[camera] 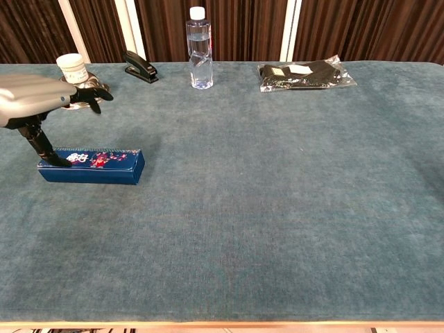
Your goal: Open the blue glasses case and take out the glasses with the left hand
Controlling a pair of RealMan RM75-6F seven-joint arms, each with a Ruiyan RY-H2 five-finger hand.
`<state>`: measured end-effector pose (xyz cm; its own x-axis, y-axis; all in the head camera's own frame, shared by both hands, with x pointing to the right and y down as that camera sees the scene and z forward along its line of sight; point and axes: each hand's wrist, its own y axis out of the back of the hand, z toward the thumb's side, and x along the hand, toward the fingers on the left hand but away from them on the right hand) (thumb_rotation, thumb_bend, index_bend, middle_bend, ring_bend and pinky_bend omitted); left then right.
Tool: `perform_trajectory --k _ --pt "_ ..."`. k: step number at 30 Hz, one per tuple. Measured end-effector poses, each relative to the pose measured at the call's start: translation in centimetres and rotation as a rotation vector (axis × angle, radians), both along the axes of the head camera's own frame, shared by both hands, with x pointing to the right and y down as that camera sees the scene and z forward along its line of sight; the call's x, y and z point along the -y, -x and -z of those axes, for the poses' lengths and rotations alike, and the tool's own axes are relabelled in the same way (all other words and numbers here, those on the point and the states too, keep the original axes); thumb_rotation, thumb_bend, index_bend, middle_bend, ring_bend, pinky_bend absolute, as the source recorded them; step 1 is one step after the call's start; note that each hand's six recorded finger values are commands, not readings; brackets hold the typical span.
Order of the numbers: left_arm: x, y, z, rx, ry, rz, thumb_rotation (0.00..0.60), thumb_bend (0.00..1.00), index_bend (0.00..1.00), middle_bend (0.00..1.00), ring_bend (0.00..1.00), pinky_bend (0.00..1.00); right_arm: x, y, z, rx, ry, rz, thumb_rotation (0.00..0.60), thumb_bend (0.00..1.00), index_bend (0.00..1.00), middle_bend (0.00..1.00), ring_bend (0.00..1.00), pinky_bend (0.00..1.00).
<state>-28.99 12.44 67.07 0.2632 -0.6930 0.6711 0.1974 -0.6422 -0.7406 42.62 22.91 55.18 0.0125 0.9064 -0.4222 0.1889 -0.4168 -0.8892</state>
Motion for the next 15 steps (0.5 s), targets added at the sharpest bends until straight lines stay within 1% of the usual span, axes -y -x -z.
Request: perform_trajectory --k 4,11,15 --pt "0.0 -0.2 -0.7 0.001 0.031 0.012 0.600 0.16 0.00 0.30 0.08 0.18 0.0 0.0 0.0 0.000 -0.001 0.000 0.600 0.03 0.00 0.00 0.00 0.23" --pt "0.1 -0.7 -1.3 0.008 0.044 -0.002 0.600 0.26 0.00 0.31 0.08 0.18 0.0 0.0 0.0 0.000 0.000 -0.001 0.600 0.04 0.00 0.00 0.00 0.23" --pt "0.0 -0.8 -1.6 0.011 0.049 -0.004 0.600 0.27 0.00 0.31 0.08 0.18 0.0 0.0 0.0 0.000 -0.001 -0.001 0.600 0.05 0.00 0.00 0.00 0.22"
